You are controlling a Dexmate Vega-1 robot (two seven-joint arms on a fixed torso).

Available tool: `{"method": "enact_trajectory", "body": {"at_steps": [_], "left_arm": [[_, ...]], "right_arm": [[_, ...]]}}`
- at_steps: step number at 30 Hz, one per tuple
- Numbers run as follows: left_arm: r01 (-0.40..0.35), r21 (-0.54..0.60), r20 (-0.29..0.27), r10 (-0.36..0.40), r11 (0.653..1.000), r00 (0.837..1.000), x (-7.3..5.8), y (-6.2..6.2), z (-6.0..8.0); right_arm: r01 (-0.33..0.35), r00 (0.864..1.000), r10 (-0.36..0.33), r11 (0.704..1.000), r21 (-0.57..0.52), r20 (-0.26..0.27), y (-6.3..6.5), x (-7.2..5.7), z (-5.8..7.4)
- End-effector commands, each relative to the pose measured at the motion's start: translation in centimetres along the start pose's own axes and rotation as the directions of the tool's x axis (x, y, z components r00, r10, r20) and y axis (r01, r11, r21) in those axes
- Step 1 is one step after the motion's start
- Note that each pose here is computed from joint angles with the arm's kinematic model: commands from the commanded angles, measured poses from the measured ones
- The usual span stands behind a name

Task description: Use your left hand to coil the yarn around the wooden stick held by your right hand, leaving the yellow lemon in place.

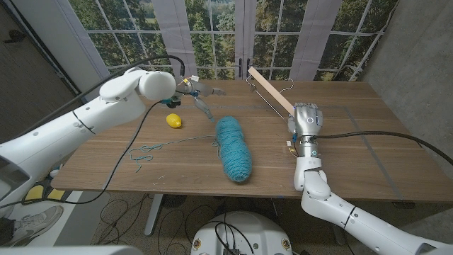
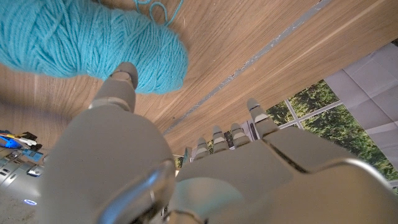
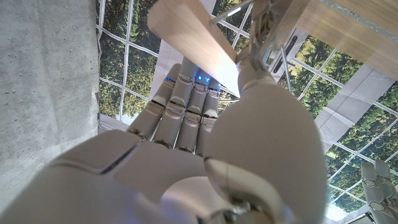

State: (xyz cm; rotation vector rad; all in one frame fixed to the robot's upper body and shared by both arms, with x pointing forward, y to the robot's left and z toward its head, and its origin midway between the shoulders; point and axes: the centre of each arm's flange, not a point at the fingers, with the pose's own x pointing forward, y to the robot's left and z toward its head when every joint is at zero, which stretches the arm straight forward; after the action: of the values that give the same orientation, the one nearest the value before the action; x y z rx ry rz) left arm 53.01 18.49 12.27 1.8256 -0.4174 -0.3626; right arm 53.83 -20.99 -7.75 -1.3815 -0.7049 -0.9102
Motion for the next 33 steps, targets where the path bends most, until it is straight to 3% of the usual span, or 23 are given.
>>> {"method": "enact_trajectory", "body": {"at_steps": [1, 9, 20, 22, 33], "left_arm": [[0.075, 0.154, -0.01, -0.074, 0.985, 0.997, 2.1, 0.5, 1.7], [0.061, 0.317, -0.025, -0.056, 0.946, 0.998, 2.9, 0.3, 4.1], [0.133, 0.36, 0.037, -0.156, 0.923, 0.987, 4.0, 0.0, 6.3], [0.174, 0.35, 0.064, -0.209, 0.921, 0.976, 4.4, -0.4, 6.7], [0.224, 0.435, 0.059, -0.275, 0.872, 0.96, 5.0, -1.5, 8.1]], "right_arm": [[0.007, 1.0, -0.007, 1.0, 0.006, -0.029, -0.1, -0.8, 0.2], [0.016, 0.999, -0.016, 1.0, 0.01, -0.047, 0.1, -1.2, 0.0], [0.021, 0.998, -0.021, 1.0, 0.01, -0.065, 0.2, -1.6, -0.2], [0.021, 0.997, -0.02, 1.0, 0.009, -0.068, 0.3, -1.7, -0.3], [0.017, 0.997, -0.017, 1.0, 0.004, -0.078, 0.2, -1.9, -0.2]]}}
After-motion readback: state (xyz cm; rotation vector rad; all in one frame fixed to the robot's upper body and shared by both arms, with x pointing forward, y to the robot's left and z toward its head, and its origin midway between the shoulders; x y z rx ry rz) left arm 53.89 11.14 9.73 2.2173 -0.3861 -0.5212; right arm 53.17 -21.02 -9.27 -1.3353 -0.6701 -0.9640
